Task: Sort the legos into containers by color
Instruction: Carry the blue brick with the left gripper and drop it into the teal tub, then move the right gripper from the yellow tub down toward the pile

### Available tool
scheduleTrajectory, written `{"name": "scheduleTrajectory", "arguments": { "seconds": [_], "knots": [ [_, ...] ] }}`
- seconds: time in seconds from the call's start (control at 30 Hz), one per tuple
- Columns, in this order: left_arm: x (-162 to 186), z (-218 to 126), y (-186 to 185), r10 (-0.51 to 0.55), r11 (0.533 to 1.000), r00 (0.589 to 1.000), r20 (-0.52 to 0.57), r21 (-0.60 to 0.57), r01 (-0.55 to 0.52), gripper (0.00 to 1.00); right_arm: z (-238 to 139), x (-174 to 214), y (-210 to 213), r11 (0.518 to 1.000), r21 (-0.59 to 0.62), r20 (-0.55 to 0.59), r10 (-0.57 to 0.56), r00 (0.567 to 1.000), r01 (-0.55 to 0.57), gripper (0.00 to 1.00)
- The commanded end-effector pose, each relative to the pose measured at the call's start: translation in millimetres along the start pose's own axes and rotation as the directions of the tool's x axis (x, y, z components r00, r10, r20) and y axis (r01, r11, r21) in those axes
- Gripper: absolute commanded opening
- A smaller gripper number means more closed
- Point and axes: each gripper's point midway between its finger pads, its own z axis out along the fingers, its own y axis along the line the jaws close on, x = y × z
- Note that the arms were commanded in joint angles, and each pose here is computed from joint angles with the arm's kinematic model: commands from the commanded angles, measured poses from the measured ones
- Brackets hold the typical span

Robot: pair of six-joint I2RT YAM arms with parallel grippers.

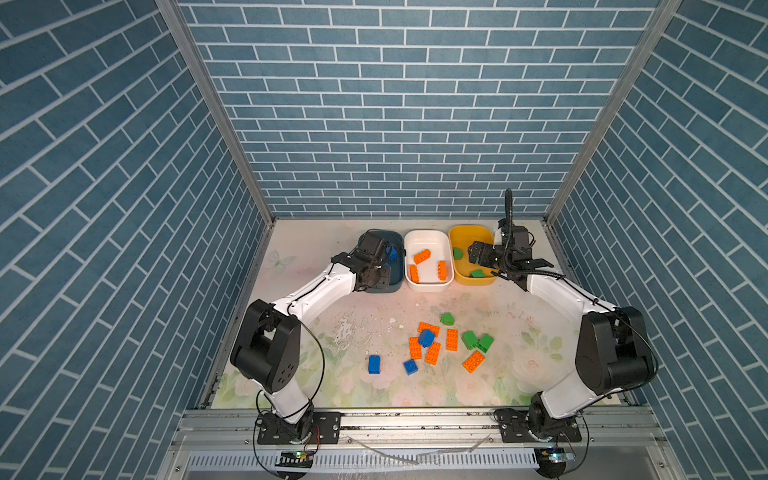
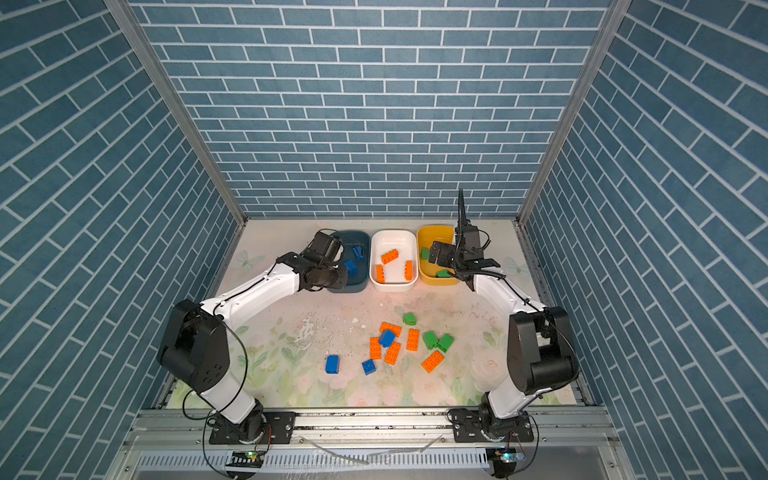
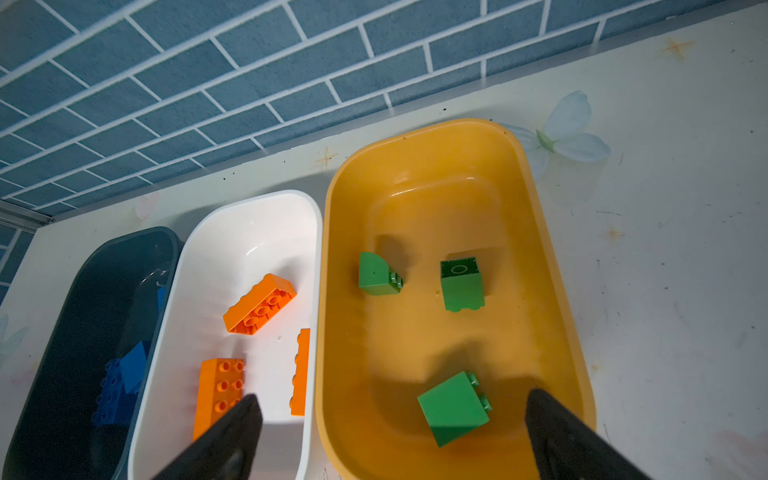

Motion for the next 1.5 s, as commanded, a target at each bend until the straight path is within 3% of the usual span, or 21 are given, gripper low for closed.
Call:
{"name": "scheduleTrajectory", "arguments": {
  "seconds": [0.0,0.17,0.43,0.57,0.77,0.97,1.23,1.47],
  "knots": [
    [-23.2,7.3,22.1,-0.103,0.989,0.994,0.035,-0.100,0.106,0.23,-11.1,13.7,-0.6,1.000,-0.001,-0.027,0.017,0.999,-0.017,0.99],
    [-37.0,20.2,39.4,-0.166,0.967,0.986,0.013,-0.194,0.165,0.24,-19.9,22.5,1.6,1.000,-0.020,-0.045,-0.023,0.999,0.022,0.98],
    [-69.6,28.3,27.6,-0.171,0.975,0.985,0.014,-0.139,0.171,0.35,-27.8,57.2,8.9,0.993,-0.048,-0.157,-0.110,0.981,0.104,0.97],
    [-75.6,24.6,17.6,-0.179,0.980,0.984,0.028,-0.083,0.180,0.67,-30.5,74.5,16.5,0.988,-0.068,-0.197,-0.153,0.968,0.142,0.96],
    [-73.0,18.9,10.0,-0.176,0.984,0.983,0.047,-0.021,0.177,0.98,-28.0,105.3,34.8,0.969,-0.136,-0.278,-0.236,0.931,0.205,0.96],
    [-68.7,7.9,0.8,-0.159,0.986,0.986,0.055,0.054,0.156,0.99,-26.4,151.2,56.7,0.941,-0.217,-0.394,-0.329,0.858,0.261,0.94],
    [-58.1,0.7,-5.9,-0.176,0.978,0.982,0.067,0.123,0.167,0.99,-30.1,196.1,71.6,0.927,-0.250,-0.492,-0.370,0.788,0.279,0.93],
    [-46.5,-10.7,-28.2,-0.241,0.934,0.970,0.045,0.283,0.219,0.99,-24.4,221.1,79.2,0.910,-0.257,-0.547,-0.415,0.727,0.326,0.91]
  ]
}}
